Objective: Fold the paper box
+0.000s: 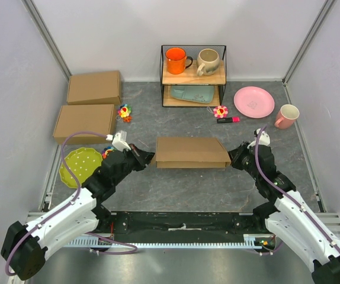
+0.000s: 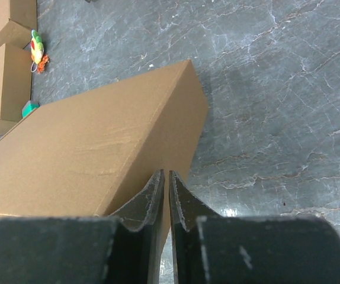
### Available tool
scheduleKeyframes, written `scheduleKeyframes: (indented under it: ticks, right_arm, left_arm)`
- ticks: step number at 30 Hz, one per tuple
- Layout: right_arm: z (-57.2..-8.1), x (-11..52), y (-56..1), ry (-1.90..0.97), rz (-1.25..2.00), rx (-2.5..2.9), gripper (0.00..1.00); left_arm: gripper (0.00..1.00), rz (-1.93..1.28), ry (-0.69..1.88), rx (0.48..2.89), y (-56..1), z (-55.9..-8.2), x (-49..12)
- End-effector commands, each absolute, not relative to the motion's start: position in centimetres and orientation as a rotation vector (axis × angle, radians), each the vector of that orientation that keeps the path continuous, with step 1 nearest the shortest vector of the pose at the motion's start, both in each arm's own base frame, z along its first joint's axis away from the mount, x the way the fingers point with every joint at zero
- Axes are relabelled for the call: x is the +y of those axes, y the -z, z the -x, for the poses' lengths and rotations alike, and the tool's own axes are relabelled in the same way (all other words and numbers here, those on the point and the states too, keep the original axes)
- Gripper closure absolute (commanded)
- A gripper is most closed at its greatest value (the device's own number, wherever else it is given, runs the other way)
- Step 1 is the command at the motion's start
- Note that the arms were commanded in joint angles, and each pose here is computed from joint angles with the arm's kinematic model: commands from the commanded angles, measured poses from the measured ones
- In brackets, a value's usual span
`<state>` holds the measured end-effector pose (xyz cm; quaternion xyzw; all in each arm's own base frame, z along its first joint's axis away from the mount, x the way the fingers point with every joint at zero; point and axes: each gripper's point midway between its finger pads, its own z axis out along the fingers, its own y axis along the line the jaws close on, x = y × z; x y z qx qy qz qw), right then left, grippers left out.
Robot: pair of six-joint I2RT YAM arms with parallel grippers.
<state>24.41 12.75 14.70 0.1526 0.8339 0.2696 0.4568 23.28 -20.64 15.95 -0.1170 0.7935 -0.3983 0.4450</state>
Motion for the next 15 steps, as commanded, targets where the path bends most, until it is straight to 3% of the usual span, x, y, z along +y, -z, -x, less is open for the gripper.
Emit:
scheduleKeyframes:
  ticks: [1,9,15]
  right_arm:
    - [-24.4,15.2,-18.3,-0.831,-0.335,1.989,0.84]
    - [-24.0,15.1,-19.8,-0.847,-0.341,1.980,0.70]
    - [-24.0,15.3,-20.6,-0.861,-0.343,1.978,0.69]
  left_arm:
    - [0.98,0.213,1.132,1.902,-20.2,-22.3,-22.6]
    - [0.98,0.201,1.164,1.940,-20.9,-21.6,-23.0]
    - [0.98,0.205,1.189,1.948,-21.4,-21.4,-23.3]
